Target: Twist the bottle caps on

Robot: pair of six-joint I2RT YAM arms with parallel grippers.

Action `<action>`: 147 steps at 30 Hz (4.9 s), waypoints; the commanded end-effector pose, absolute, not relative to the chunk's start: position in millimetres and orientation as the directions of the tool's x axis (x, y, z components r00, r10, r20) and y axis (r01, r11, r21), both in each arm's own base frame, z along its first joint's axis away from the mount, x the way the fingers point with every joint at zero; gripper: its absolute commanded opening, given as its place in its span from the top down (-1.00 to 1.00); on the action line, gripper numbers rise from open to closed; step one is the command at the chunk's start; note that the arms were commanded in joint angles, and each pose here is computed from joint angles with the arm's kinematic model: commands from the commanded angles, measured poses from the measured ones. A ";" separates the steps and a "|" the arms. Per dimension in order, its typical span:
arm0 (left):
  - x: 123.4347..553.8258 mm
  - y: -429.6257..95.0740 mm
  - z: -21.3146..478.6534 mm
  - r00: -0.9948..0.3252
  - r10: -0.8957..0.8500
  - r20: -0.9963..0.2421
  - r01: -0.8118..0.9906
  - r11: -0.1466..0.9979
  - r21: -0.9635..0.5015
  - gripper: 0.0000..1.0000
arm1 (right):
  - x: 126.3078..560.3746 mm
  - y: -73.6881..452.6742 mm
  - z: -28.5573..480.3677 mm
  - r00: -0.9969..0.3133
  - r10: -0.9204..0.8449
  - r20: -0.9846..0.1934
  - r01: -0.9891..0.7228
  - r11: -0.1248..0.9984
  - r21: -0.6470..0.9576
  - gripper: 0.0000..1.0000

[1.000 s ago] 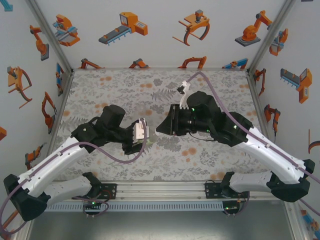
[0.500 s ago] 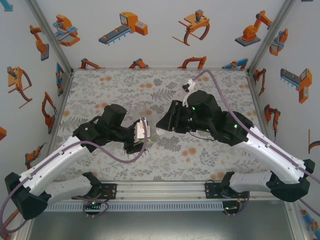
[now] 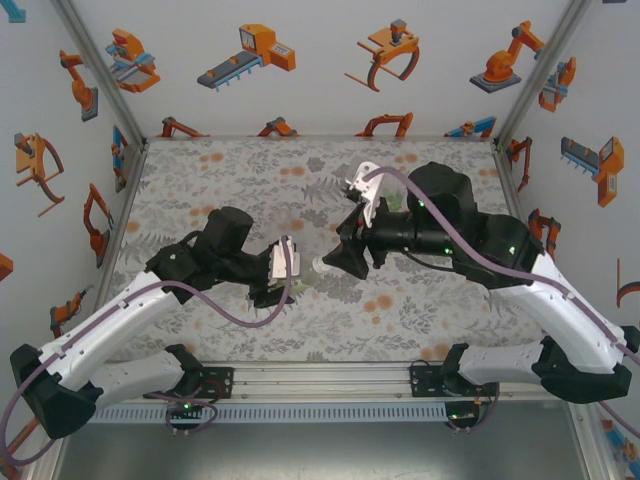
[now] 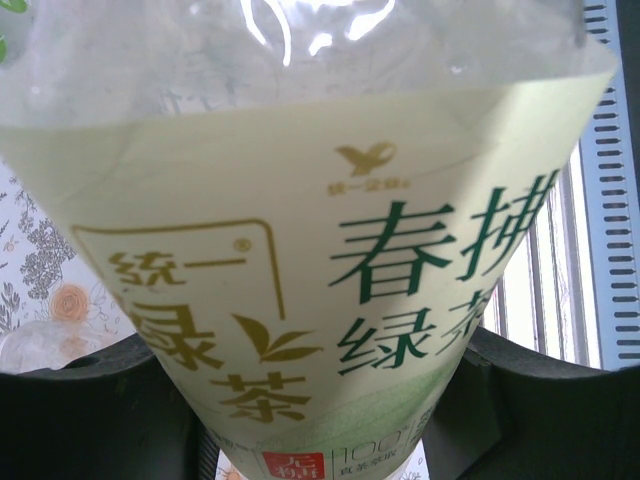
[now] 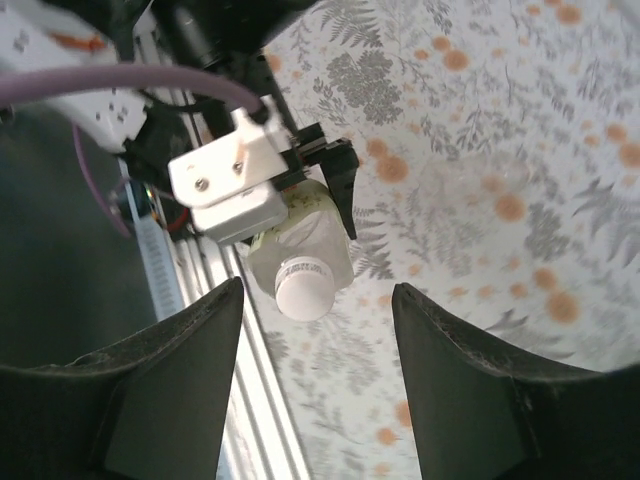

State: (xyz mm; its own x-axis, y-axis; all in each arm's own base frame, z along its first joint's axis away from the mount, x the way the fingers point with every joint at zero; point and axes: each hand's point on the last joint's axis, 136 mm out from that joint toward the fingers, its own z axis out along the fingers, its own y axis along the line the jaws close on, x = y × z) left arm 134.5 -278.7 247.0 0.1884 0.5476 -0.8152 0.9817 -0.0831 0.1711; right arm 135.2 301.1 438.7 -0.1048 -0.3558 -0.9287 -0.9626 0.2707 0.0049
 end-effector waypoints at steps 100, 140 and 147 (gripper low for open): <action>151.0 -313.5 267.3 0.201 0.504 -0.840 0.980 -0.090 0.180 1.00 | 109.7 267.7 433.6 0.094 -0.244 -0.965 -0.971 0.191 -0.143 -0.23; 123.2 -299.2 273.8 0.265 0.472 -0.841 0.963 -0.166 0.210 1.00 | 103.0 299.1 415.8 0.291 -0.330 -0.898 -0.955 -0.051 -0.291 0.09; 123.0 -298.9 274.5 0.269 0.471 -0.840 0.962 -0.168 0.214 1.00 | 102.9 300.1 412.7 0.281 -0.333 -0.900 -0.959 -0.053 -0.280 0.13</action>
State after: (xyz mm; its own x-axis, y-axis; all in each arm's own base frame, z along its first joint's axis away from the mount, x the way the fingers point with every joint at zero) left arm 130.9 -300.2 268.8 0.2434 0.4910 -0.8365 0.9698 -0.1356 0.2026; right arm 105.4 296.9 409.3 0.2729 -0.3630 -0.8909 -0.9597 -0.0376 -0.2786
